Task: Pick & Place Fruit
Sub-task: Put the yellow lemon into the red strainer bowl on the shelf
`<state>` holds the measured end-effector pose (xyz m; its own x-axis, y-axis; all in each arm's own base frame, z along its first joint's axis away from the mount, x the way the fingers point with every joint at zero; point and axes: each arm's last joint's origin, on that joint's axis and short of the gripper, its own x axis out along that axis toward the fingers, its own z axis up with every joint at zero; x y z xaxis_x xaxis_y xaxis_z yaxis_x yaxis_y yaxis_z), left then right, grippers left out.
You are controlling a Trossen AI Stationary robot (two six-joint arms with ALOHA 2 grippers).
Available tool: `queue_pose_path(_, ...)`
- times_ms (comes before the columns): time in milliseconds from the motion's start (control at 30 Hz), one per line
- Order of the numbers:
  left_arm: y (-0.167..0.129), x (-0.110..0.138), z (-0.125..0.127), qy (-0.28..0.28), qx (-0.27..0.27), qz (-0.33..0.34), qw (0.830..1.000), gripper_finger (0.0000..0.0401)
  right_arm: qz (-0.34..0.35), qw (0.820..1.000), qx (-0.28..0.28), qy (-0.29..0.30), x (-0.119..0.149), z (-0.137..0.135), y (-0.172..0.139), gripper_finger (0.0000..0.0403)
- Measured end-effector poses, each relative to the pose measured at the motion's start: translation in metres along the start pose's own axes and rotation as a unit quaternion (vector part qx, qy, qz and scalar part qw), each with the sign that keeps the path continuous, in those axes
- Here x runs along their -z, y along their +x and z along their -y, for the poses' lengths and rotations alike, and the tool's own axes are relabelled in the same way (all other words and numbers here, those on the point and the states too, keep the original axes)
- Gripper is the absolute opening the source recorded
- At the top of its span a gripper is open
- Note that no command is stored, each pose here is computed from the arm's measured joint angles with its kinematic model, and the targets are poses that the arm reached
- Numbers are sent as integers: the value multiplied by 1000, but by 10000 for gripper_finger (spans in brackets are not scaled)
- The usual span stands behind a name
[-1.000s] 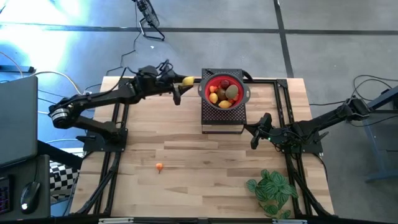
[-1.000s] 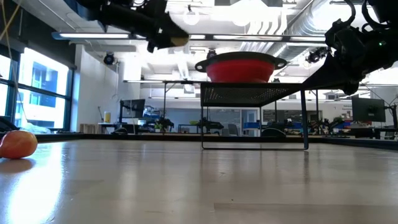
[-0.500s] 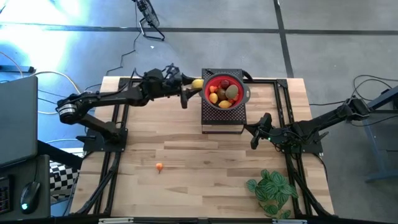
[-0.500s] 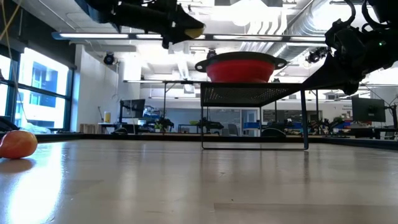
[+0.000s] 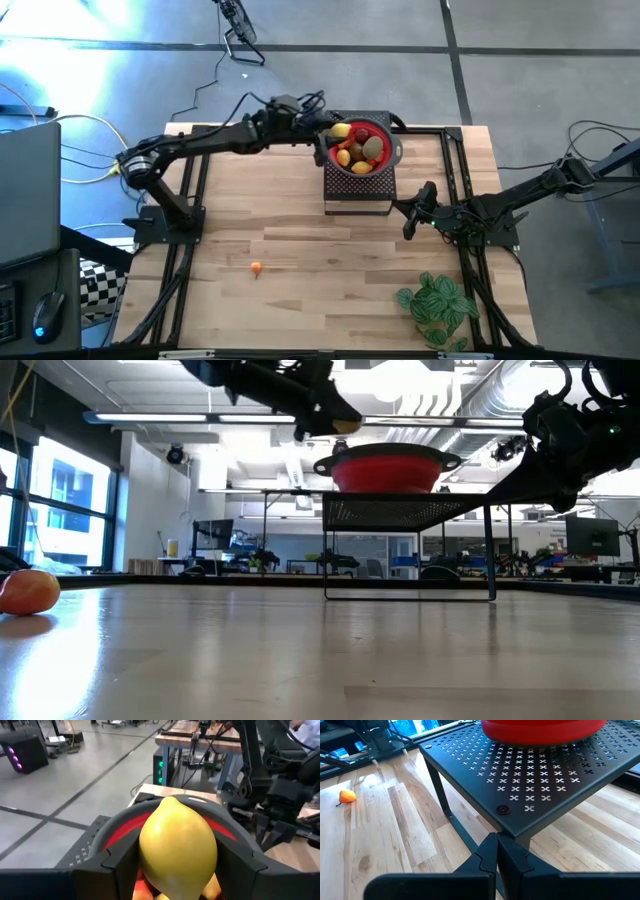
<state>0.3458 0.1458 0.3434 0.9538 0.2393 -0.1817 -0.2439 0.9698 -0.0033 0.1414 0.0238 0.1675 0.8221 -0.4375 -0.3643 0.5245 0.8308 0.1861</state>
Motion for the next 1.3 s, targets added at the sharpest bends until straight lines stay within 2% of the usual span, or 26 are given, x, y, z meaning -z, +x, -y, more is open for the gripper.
queue_pose_path(267,24,4,-4,0,0,-20,1000,204,-1,1000,1,-2,0,0,0,2)
queue_pose_path(467,37,18,-6,-7,-5,-42,999,204,-2,1000,1,-2,0,0,0,2)
queue_pose_path(733,37,24,-7,-12,-29,-71,997,204,-1,1000,1,-2,0,0,0,2)
queue_pose_path(1300,41,28,6,-13,-16,-83,996,204,-2,1000,1,-2,0,0,0,2)
